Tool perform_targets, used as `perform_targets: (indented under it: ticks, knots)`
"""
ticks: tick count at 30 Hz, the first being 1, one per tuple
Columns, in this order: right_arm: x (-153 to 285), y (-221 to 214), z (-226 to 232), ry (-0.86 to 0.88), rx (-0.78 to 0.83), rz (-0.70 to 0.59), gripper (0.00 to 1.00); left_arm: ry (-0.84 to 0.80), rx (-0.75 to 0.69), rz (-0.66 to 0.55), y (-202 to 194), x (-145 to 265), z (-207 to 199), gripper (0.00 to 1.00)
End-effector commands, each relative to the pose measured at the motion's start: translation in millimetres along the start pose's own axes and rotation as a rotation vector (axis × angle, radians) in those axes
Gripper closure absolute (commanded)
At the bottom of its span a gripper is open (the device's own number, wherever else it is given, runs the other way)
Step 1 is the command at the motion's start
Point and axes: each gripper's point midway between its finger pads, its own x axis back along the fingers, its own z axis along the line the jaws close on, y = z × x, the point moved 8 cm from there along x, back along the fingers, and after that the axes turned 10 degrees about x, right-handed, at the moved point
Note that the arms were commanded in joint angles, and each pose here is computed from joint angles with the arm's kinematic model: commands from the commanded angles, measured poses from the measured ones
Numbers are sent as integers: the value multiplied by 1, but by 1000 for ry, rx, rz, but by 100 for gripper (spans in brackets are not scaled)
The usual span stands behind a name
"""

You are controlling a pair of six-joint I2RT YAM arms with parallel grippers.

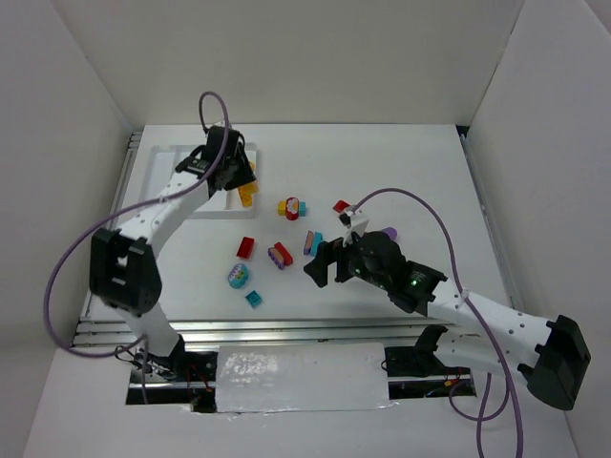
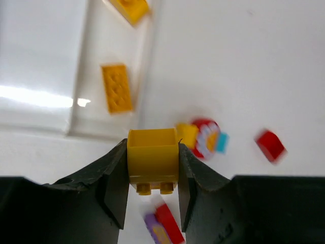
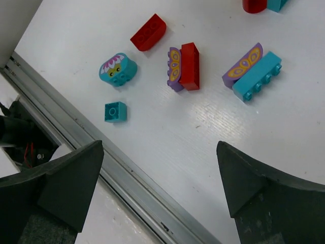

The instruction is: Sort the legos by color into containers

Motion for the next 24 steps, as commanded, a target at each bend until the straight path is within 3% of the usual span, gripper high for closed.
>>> perform_targets:
  ticks: [1, 4, 9, 15, 16, 18, 20, 22, 24]
  knots:
    - [7, 9, -2, -22, -37, -54, 0, 191, -105, -75, 34, -37, 19, 100]
    - [11, 1, -3, -13, -39, -34, 0, 265, -78, -32, 57, -97, 44, 100]
    - [14, -17, -4, 26, -62, -3, 0, 216, -115, -46, 85, -132, 41, 96]
    - [17, -21, -3, 49, -57, 17, 0, 221, -143, -31, 83, -158, 46, 60]
    - [18, -18, -2, 49, -52, 12, 1, 204, -145, -12, 80, -161, 46, 47]
    - [18, -17, -3, 45, -48, 9, 0, 204, -135, -5, 75, -162, 50, 34]
    - [18, -13, -2, 48, -41, 3, 0, 187, -130, -10, 74, -160, 48, 14]
    - [16, -13, -2, 41, -42, 15, 0, 184, -125, -14, 75, -156, 47, 6]
    - [15, -14, -2, 40, -46, 20, 0, 183, -123, -19, 78, -151, 44, 5]
